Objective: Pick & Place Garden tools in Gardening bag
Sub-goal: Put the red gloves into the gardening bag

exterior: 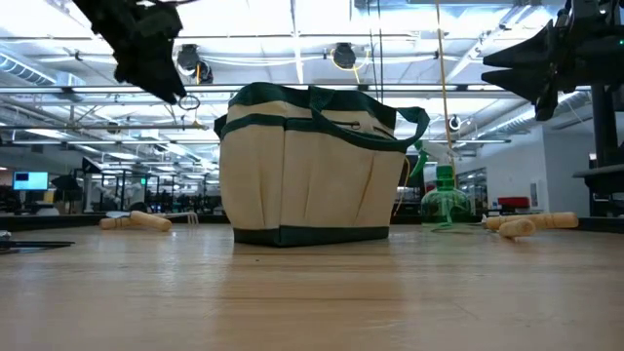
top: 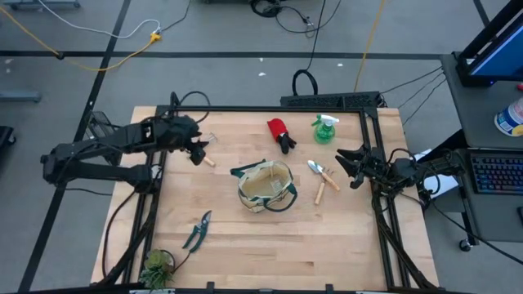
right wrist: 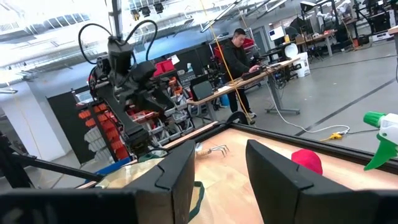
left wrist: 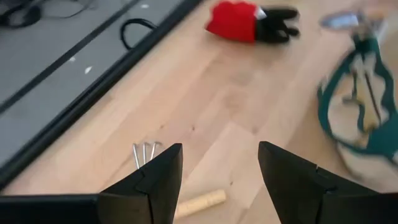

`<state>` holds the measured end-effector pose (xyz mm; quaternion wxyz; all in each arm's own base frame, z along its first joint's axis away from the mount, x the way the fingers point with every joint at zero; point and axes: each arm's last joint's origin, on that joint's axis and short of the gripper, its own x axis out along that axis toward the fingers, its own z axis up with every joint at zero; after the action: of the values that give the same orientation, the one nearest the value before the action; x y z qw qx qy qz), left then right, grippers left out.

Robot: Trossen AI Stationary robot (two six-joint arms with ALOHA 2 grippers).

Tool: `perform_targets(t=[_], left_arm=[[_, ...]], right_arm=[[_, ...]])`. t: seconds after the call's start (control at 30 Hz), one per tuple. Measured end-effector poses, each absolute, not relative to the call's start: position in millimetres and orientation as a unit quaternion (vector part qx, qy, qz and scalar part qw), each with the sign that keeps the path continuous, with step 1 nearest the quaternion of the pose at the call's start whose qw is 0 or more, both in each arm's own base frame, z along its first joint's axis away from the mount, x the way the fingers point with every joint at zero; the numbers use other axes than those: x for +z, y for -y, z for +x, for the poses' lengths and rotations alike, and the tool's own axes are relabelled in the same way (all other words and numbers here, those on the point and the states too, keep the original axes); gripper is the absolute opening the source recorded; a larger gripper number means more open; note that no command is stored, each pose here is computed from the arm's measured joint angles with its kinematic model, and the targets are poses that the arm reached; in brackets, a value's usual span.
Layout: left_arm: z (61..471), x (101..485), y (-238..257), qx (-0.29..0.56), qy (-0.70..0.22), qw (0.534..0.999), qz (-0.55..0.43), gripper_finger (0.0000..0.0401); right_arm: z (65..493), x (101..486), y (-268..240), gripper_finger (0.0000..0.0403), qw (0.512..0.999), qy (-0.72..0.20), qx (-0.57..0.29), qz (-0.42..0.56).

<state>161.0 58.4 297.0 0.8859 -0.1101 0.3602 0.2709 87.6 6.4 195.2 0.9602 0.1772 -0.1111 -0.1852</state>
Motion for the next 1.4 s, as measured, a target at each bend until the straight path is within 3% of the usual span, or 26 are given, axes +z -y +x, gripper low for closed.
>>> perform_targets(t=[0.33,0.67,1.0,1.4], left_arm=[[179.9,280.3,-68.0,0.173,-0.439,0.881,0.017,0.0225],[198.4,259.6,-76.0,0.175,-0.492,0.852,0.032,0.0324],[206.3,264.6,-79.4,0.191,-0.450,0.871,0.042,0.0391],[208.2,266.7,-80.4,0.201,-0.435,0.877,0.040,0.0398]], right_arm=[[87.6,195.2,-6.4,0.0134,0.960,0.111,-0.185,0.178],[87.7,194.7,-6.4,0.0134,0.960,0.109,-0.186,0.177],[87.1,194.5,-5.1,0.0134,0.955,0.111,-0.210,0.178],[87.1,194.5,-5.1,0.0134,0.955,0.111,-0.211,0.177]])
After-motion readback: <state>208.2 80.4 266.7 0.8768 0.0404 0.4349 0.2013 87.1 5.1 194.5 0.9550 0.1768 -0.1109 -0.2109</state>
